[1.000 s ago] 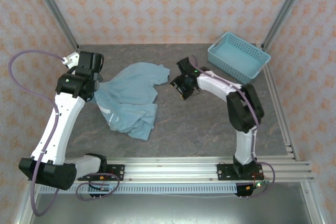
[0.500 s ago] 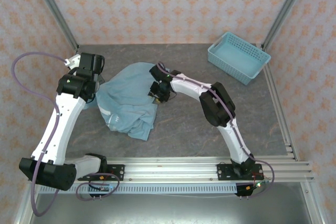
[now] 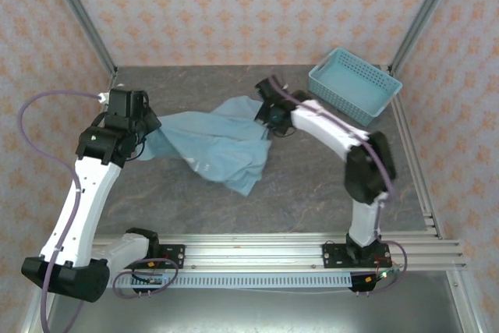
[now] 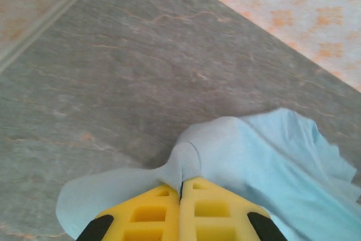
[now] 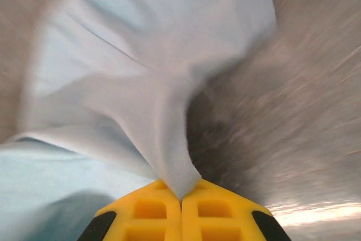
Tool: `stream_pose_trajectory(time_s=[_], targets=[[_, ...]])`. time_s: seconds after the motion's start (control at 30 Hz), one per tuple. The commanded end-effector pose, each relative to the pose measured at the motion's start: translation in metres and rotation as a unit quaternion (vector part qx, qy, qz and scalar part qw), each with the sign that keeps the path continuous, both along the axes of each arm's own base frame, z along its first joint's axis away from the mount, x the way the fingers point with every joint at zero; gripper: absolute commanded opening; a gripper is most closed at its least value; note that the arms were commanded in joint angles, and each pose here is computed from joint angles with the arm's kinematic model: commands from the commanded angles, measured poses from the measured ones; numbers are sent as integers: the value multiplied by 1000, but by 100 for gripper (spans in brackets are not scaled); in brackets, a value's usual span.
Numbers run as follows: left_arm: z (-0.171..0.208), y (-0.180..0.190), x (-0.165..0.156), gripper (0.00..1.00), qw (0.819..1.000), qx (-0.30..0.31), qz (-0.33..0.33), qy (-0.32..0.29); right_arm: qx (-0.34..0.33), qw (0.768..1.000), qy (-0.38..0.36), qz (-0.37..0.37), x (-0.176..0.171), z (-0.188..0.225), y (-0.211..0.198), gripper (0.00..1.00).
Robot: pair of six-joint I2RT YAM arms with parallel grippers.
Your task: Fold and stack the t-shirts
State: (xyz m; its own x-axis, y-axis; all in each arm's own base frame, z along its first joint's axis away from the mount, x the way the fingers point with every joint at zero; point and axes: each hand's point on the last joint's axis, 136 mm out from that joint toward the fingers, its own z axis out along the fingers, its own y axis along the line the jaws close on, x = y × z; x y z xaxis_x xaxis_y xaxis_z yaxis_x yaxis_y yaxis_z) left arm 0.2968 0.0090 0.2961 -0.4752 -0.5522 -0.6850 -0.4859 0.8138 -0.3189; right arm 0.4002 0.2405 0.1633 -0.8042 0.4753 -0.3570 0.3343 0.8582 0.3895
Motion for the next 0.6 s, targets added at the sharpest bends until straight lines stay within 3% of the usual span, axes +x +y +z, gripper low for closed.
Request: stream_pose_trajectory(time_s=[0.0,0.13,0.23,0.4,0.57], targets=[[19,-19,6,0,997,-45,-32,-54,-56,994,-80,-43,0,67,-72,0],[22,-19,4,0,996,-44,-32,-64,-71,985,-141,-64,5,122,-113,0],[9,-19,7,0,998,-34,-33,-44,-72,987,-134,-44,20,126,-110,0],[-40,-28,16,0,998,-5,-60,20,-63,995,-81,-17,51,72,-85,0],[-102,-22,4,0,987,54,-52,139,-54,998,17,0,68,-4,-65,0]])
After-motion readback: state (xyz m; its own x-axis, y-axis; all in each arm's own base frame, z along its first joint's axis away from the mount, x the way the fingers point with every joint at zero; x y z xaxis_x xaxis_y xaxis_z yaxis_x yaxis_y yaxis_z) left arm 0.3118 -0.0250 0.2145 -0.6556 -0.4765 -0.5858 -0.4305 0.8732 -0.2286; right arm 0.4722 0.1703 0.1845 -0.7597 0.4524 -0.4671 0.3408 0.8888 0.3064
